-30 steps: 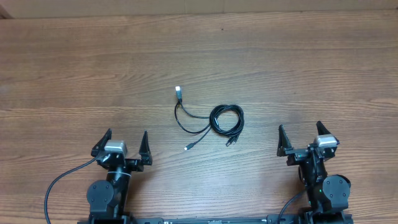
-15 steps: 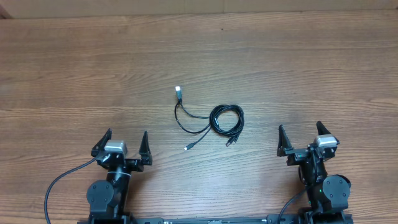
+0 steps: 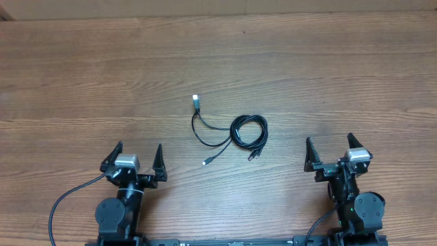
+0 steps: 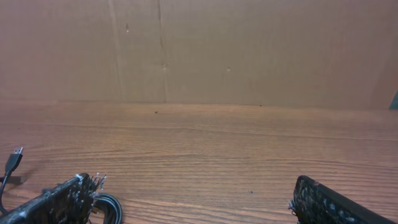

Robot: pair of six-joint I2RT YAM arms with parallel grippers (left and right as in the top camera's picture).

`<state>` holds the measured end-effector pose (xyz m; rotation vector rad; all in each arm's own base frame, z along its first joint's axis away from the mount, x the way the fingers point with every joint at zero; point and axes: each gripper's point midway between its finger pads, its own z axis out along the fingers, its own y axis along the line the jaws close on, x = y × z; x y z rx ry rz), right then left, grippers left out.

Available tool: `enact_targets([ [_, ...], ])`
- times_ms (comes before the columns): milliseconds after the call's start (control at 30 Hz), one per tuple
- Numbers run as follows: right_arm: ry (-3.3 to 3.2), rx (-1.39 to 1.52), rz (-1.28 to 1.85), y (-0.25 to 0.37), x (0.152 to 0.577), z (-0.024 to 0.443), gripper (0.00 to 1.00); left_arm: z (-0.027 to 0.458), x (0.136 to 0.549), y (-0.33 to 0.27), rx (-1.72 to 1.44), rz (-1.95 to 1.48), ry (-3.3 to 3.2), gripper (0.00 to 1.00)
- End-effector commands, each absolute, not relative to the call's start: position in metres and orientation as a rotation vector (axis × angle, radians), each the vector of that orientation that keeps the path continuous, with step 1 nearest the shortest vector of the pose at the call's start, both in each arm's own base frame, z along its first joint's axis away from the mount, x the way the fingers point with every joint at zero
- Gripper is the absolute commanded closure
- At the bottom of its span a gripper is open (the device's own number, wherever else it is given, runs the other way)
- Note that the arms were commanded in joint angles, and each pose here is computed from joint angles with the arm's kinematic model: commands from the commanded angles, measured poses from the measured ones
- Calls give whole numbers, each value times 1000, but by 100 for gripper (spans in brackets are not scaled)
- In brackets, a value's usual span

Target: Untangle cables

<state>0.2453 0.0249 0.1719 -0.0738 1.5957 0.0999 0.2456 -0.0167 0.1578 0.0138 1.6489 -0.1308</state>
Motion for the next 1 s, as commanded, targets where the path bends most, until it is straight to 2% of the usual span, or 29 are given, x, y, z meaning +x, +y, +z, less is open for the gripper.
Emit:
enact_targets([
  [0, 1593, -75, 100, 25, 245, 170, 0, 157, 246, -17, 25, -117, 1643, 1],
  [967, 1593, -75, 100, 25, 245, 170, 0, 157, 246, -10, -6, -82, 1642, 0],
])
